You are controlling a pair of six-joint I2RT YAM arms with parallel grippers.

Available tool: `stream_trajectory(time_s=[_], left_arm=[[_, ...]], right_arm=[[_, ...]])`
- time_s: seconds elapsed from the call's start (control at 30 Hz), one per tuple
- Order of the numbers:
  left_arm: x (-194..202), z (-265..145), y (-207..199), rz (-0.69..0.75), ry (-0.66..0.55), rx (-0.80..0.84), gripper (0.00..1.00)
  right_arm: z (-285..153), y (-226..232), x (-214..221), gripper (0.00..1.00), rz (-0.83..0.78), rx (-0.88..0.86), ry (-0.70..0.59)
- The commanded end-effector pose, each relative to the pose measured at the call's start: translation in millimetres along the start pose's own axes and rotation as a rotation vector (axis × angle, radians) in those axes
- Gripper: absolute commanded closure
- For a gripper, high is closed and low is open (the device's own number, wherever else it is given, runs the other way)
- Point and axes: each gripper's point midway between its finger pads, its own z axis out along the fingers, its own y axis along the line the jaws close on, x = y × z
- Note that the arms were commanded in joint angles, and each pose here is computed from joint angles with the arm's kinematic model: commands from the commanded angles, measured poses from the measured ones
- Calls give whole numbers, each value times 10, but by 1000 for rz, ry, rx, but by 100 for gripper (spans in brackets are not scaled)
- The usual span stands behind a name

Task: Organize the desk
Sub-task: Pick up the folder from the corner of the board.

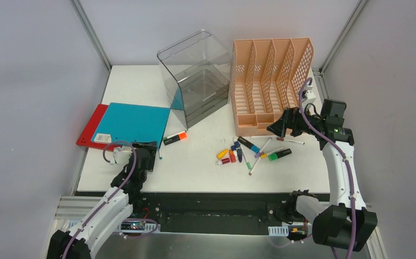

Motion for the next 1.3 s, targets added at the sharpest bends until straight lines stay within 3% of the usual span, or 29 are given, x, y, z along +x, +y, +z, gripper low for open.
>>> stream_trajectory(time_s=[0.0, 0.83, 1.27], left_arm=[[-135, 106, -45, -30, -86, 30, 24], [-108, 478, -37, -124, -76, 36, 41], [-100, 409, -221, -99, -30, 88, 94]], right_arm=[[-55, 66, -179, 0, -80, -8, -49], [-55, 66, -173, 0, -83, -8, -49], [-53, 61, -168, 0, -85, -8, -47]])
